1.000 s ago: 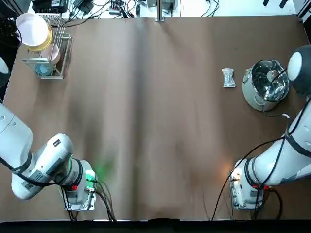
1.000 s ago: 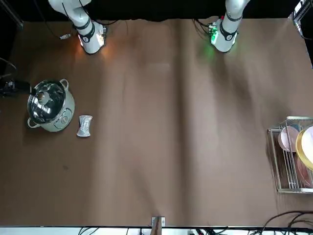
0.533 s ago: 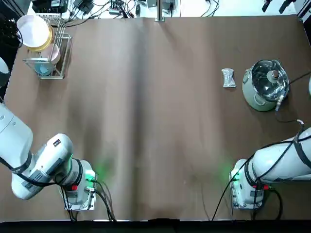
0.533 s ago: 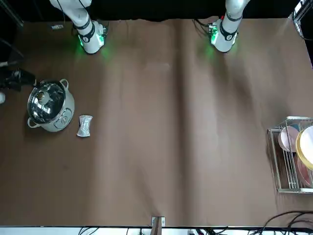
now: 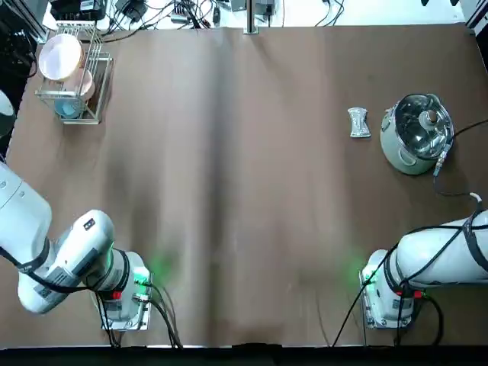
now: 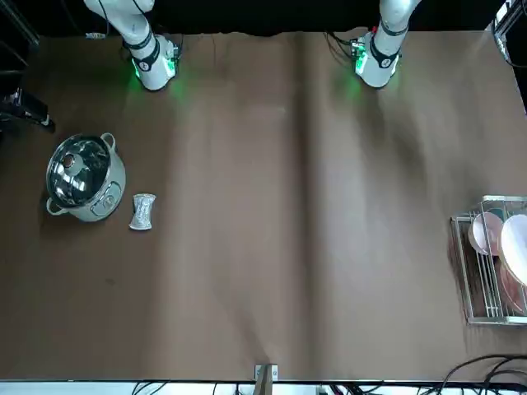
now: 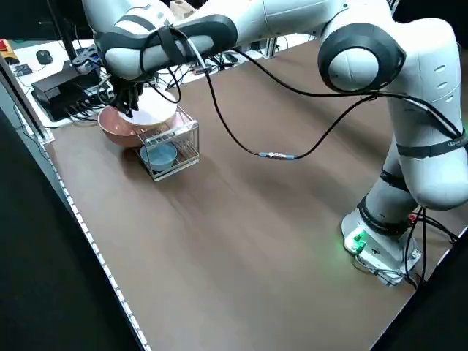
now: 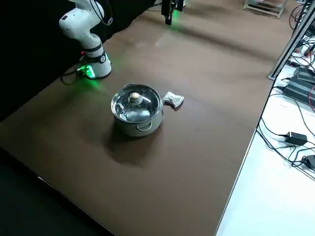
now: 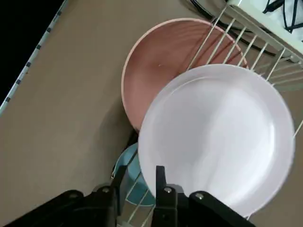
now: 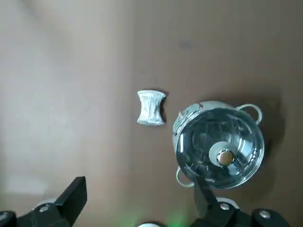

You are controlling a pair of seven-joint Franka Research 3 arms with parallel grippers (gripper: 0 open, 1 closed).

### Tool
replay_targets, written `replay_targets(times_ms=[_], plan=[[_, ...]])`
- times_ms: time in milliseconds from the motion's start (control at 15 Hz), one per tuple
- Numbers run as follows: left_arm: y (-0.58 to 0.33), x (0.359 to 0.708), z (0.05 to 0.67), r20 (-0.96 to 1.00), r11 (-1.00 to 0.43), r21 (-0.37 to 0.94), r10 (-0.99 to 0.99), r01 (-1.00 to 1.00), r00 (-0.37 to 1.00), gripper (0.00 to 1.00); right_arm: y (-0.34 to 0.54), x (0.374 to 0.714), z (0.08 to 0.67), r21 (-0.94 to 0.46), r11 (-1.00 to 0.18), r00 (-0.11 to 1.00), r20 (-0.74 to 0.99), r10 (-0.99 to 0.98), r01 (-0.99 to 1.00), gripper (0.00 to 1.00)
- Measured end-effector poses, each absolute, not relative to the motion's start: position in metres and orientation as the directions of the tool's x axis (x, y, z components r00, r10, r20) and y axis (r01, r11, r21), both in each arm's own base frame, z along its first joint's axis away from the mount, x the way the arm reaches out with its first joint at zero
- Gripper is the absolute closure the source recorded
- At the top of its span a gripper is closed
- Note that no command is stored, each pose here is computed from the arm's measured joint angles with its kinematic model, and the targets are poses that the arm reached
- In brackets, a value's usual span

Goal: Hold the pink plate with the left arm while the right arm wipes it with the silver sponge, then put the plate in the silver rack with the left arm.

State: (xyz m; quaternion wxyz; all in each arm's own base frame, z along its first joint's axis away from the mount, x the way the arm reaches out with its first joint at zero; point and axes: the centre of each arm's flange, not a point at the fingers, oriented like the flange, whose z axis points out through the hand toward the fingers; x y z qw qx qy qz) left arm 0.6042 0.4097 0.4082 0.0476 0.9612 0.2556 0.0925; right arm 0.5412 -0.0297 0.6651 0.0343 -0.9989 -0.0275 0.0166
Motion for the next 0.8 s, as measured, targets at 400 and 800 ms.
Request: replay_targets(times_ms=[400,800], plan=[[0.401,0.611,0.413,0.161,-0.872,0.148,0.487,0.467,0.858,0.24,-0.025,0.550,0.670,-0.023,-0.997,0.997,0.034,0.067,0.068,0.00],[0.323,0.649,0.463,0.223,-0.936,0.148,0.346,0.320,0.911,0.00,-0.023,0.551,0.652,-0.022,-0.997,0.998,-0.003,0.070,0.070,0.00]])
